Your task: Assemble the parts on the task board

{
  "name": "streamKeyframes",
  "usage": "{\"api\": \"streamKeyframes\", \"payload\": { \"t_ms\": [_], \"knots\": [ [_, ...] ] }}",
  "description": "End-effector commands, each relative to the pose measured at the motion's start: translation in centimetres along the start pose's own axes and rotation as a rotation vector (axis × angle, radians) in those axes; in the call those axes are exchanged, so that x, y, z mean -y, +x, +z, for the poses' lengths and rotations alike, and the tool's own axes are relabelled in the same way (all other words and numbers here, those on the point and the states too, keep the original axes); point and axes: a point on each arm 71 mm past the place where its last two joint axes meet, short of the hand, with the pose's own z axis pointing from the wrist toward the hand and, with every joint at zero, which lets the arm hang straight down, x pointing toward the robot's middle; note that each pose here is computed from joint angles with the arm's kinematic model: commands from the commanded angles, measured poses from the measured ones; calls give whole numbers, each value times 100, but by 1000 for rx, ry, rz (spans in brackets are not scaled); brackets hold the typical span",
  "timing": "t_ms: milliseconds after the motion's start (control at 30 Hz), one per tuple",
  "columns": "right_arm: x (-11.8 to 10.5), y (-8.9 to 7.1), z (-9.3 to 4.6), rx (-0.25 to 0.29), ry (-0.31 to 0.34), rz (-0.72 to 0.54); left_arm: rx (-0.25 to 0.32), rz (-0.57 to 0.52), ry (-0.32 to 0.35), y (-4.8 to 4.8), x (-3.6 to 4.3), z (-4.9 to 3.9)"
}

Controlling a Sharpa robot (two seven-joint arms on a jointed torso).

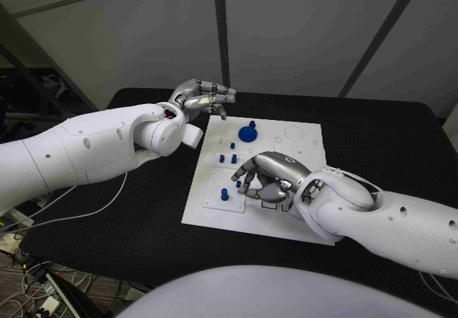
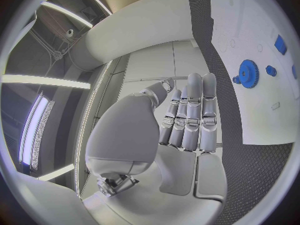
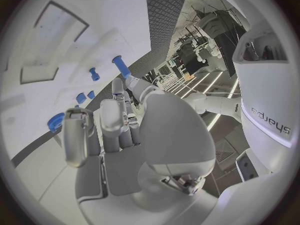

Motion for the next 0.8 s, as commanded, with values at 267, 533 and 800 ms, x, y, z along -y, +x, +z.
{"api": "streamKeyframes", "payload": {
  "t_ms": [267,533,800],
  "knots": [
    [529,-381,-625,63,338,270,2,0,-1,-34,-2,-7],
    [742,-500,-989,51,478,170,-1,-1,0,-17,-3,-7],
    [831,-505,-1226,14,614,51,-1,-1,-1,-19,-2,-20]
  ]
}}
